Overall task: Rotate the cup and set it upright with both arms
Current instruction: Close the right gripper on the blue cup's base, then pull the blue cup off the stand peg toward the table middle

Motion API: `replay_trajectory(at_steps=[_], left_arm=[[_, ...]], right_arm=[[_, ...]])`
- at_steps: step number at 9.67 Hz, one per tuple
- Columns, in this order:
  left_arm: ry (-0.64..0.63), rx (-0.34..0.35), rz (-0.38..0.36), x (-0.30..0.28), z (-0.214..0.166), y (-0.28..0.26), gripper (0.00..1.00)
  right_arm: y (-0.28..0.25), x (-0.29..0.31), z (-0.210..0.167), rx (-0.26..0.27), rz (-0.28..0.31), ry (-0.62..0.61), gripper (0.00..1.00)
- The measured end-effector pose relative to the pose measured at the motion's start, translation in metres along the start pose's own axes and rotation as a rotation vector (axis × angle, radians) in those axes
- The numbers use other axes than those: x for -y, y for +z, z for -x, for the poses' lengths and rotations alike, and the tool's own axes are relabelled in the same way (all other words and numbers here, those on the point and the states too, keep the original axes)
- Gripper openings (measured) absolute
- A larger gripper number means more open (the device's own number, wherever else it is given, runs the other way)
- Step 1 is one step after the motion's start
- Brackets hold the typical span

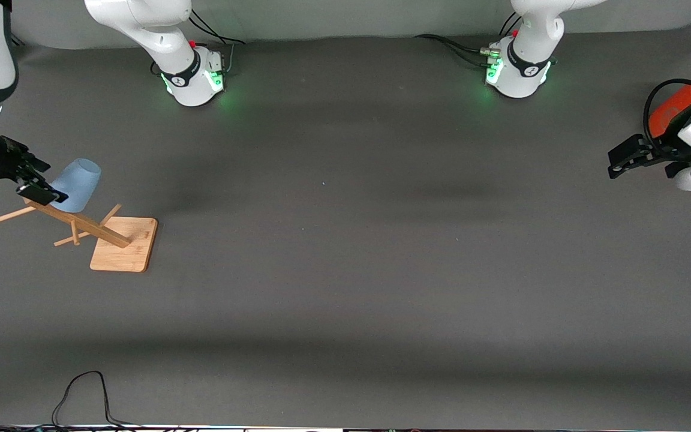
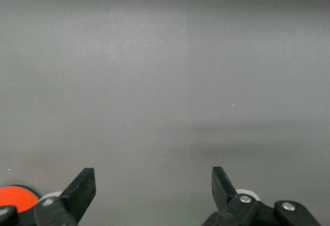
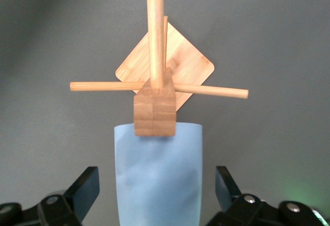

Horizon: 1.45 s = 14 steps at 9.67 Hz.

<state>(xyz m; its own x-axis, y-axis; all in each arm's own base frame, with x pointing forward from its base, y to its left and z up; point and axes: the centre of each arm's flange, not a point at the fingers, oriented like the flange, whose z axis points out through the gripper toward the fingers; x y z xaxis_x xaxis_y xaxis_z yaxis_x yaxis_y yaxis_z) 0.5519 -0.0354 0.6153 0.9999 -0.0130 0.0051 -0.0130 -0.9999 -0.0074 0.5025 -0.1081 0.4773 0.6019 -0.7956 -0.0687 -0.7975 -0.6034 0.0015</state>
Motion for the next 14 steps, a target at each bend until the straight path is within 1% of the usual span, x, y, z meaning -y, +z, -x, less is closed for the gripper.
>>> replay_trajectory(at_steps=[4,5,6,7,12,13,14], left_arm=[[-0.001,0.000,0.000,0.000,0.000,0.000,1.00],[-0.001,0.001,0.000,0.001,0.000,0.000,1.00],[-0.001,0.001,0.000,0.001,0.000,0.001,1.00],[-0.001,0.001,0.000,0.001,0.000,0.001,1.00],[-0.004,0.002,0.001,0.002,-0.001,0.001,1.00],[-0.003,0.002,0.001,0.002,-0.001,0.001,1.00],[-0.003,0.002,0.001,0.001,-0.001,0.001,1.00]], right_arm=[[0.032,-0.002,0.005,0.002,-0.001,-0.001,1.00],[0.035,-0.003,0.006,0.005,0.002,-0.001,0.98],[0.035,-0.003,0.006,0.005,0.002,0.000,0.96],[0.035,-0.003,0.006,0.005,0.001,-0.001,0.81],[0.030,-0.001,0.008,0.002,-0.003,-0.006,0.81],[0.021,0.000,0.014,-0.003,-0.010,-0.017,0.81],[0.009,0.005,0.028,-0.002,-0.016,-0.042,0.81]])
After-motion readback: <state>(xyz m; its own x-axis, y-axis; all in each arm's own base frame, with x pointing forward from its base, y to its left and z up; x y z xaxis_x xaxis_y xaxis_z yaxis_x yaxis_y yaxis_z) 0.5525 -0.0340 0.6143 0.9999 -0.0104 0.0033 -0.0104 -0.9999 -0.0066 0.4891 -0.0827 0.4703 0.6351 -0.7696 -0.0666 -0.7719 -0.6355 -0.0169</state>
